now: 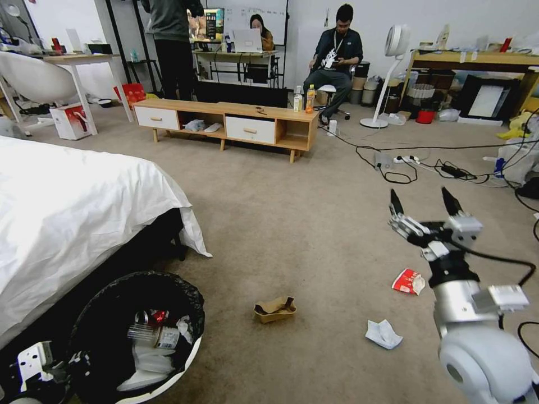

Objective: Pick up the trash bin and place the garbage on the floor into it.

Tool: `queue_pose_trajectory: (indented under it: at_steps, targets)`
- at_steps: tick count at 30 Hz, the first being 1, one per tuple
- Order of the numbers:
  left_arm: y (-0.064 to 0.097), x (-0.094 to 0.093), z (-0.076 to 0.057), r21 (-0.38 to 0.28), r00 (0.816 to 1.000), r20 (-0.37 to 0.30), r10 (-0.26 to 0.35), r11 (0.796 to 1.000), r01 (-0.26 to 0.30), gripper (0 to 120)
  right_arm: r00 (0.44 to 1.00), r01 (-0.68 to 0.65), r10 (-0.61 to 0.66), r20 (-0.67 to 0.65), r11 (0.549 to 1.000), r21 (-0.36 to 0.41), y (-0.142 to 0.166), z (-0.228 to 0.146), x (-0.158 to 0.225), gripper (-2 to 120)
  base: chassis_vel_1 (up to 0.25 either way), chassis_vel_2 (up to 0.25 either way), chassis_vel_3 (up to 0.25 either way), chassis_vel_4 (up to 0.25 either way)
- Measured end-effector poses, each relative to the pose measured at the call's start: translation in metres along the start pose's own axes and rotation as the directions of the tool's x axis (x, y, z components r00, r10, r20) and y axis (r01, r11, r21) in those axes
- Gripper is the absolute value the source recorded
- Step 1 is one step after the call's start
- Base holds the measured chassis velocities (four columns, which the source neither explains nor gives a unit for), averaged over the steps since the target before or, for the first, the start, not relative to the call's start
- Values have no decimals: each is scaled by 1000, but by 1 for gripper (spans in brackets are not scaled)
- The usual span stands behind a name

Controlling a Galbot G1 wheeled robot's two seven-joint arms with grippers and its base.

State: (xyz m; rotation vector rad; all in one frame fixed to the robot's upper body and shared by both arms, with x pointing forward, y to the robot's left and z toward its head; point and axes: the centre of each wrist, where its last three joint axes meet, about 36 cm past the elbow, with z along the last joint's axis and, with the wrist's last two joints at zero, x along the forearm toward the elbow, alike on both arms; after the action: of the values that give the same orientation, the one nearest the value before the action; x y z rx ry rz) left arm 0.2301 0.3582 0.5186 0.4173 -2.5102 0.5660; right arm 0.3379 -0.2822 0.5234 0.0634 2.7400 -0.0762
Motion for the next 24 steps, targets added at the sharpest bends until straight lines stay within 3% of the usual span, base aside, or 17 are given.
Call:
queue_pose_trajectory:
  at_steps: [13,24]
  targets:
    - [0,-2,1,2,1000,9,3,1000,-3,1,995,-92,93,-35,995,41,23,15,46,100,0,0,0,0]
    - [1,-4,3,8,1000,4,3,1000,-3,1,996,-83,84,-29,996,40,26,24,49,100,0,0,0,0]
